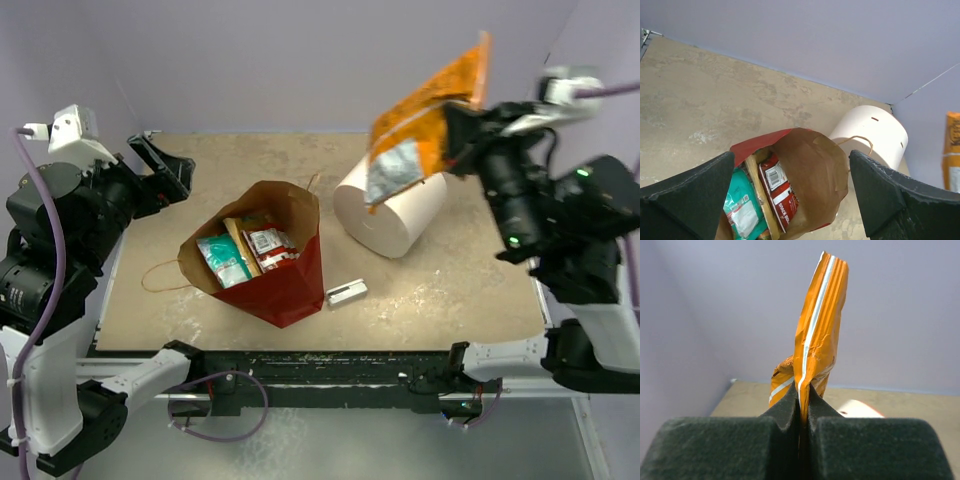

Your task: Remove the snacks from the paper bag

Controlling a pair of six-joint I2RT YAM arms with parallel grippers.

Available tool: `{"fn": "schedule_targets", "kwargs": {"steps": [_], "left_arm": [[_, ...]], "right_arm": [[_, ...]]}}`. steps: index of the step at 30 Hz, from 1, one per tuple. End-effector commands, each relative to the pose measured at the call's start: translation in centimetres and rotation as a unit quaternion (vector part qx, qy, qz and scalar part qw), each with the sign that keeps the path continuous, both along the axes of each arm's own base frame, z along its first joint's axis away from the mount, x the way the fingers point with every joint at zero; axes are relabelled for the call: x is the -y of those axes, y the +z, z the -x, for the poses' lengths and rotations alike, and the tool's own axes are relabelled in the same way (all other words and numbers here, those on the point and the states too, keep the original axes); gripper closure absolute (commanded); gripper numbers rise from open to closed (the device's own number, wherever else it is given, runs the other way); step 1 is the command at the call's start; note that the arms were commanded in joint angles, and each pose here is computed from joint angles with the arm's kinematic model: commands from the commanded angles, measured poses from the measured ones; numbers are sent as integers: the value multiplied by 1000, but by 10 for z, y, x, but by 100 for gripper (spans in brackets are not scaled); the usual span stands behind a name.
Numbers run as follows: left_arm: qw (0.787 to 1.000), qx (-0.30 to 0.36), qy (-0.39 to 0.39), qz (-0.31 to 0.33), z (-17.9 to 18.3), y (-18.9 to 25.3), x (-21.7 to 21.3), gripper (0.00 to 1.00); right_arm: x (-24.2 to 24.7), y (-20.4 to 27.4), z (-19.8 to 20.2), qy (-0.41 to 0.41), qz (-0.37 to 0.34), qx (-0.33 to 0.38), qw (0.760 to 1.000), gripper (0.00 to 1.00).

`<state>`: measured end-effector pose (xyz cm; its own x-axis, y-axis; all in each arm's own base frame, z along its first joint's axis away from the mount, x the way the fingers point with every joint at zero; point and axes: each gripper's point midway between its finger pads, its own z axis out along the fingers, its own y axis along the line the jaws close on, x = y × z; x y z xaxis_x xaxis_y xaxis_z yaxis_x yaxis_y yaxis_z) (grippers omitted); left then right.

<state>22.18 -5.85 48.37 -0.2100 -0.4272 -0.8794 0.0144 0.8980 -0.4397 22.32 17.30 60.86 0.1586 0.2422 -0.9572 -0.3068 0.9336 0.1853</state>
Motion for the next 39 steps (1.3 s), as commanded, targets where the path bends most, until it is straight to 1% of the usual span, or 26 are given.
{"fn": "schedule_targets", "kwargs": {"steps": [1,4,7,10,12,15,18,23,27,30,31,32,33,34,35,36,37,39], "left_arm": [[1000,25,-8,2,-8,12,5,1],[1000,22,-16,4,-12,10,10,1],[999,22,-25,7,-18,9,15,1],[999,18,-36,7,-24,8,22,1],[999,15,-42,8,-28,6,26,1],[999,14,-50,10,-31,5,30,1],[998,13,-55,12,-32,5,33,1],[998,12,-60,19,-31,6,35,1],[998,10,-59,24,-26,5,33,1],[998,6,-56,29,-21,2,32,1],[998,4,-55,30,-20,0,31,1],[998,3,-54,32,-19,-1,30,1],[998,3,-52,33,-17,-1,29,1],[998,2,-52,35,-16,-2,29,1],[998,1,-52,37,-16,-3,29,1],[998,0,-52,39,-15,-3,29,1],[998,-1,-51,39,-15,-4,29,1],[998,-3,-52,41,-13,-4,29,1]], "right_arm": [[110,-10,11,-185,-25,-25,982,100],[159,-40,24,-277,-4,-69,959,100],[191,-77,39,-333,-8,-109,937,100],[210,-113,50,-367,-22,-135,920,100],[218,-133,55,-375,-39,-146,915,100],[210,-160,52,-379,-50,-152,912,100],[192,-177,44,-376,-44,-148,913,100],[144,-201,20,-376,43,-136,915,100],[122,-217,6,-369,100,-126,915,100],[117,-224,-1,-365,117,-121,916,100],[115,-226,-4,-357,112,-121,919,100],[112,-233,-7,-340,128,-127,923,100],[111,-237,-11,-318,103,-148,931,100],[117,-254,-17,-317,76,-187,927,100],[125,-271,-24,-330,53,-225,915,100],[129,-285,-31,-332,50,-253,907,100],[129,-294,-34,-332,46,-267,903,100],[126,-304,-34,-319,36,-270,908,100]]}}
